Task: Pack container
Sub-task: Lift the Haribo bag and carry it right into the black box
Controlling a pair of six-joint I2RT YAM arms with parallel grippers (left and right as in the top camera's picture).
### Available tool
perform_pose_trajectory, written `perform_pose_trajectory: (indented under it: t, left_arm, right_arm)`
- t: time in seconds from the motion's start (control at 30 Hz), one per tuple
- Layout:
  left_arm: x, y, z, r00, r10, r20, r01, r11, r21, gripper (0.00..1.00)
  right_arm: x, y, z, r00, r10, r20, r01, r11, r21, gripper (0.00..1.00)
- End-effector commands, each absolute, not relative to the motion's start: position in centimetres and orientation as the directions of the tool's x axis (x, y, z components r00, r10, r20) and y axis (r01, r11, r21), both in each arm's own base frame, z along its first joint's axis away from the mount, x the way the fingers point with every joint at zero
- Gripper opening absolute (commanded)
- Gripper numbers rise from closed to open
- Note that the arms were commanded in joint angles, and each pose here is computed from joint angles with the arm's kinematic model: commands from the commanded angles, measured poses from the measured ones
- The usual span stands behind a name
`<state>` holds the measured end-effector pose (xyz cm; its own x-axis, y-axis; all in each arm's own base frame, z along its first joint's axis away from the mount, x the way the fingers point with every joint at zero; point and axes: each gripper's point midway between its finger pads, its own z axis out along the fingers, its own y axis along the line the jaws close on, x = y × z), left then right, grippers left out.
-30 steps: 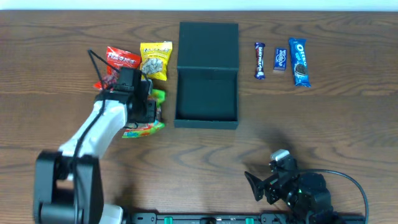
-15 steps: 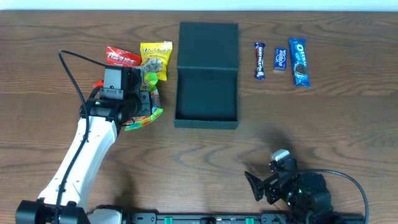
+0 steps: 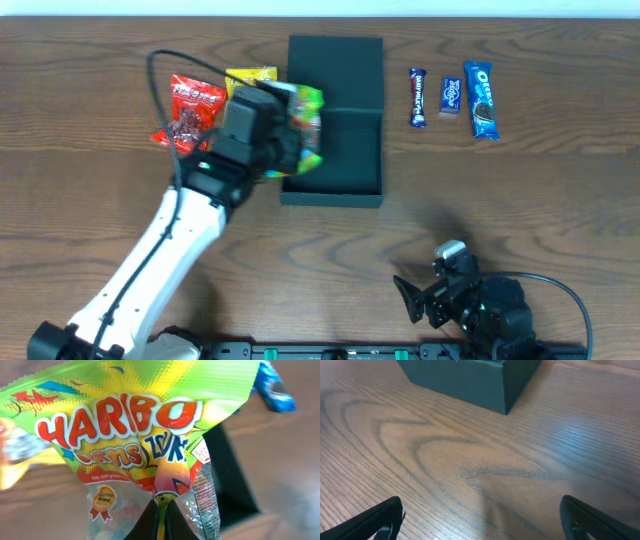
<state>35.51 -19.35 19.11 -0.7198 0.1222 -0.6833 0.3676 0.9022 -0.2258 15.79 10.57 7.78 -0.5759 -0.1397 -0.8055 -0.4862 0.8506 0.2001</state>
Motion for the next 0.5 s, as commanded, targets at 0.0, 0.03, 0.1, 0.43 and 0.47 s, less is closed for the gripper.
perform_pose_trajectory:
  t: [0.0, 0.03, 0.1, 0.43, 0.47]
  left_arm:
    - [35.6, -21.7, 18.4, -0.726, 0.133, -0.674, 0.376, 0.898, -0.228, 0.06]
    - [35.5, -22.4, 17.9, -0.731, 0.140, -0.668, 0.382, 0.895, -0.232, 0.05]
    - [35.6, -23.3, 16.6, -0.743, 0.145, -0.653, 0.377, 0.897, -0.230, 0.06]
    - [37.1, -23.0, 13.1, -0.755, 0.192, -0.628, 0.325, 0.940, -0.104, 0.06]
    - [37.2, -22.9, 12.9, -0.753, 0.200, -0.627, 0.327, 0.941, -0.092, 0.06]
  right_arm:
    - [15.6, 10.8, 7.6, -0.564, -0.166, -0.809, -0.509, 0.841, 0.183, 0.99]
    - [15.6, 10.8, 7.6, -0.564, -0.166, -0.809, -0.509, 0.841, 0.183, 0.99]
    - [15.6, 10.8, 7.6, -0.564, -0.166, -0.809, -0.509, 0.841, 0.183, 0.99]
    - [15.6, 10.8, 7.6, -0.564, -0.166, -0.809, -0.509, 0.841, 0.183, 0.99]
    - [15.6, 10.8, 7.6, -0.564, -0.166, -0.809, -0.509, 0.841, 0.183, 0.99]
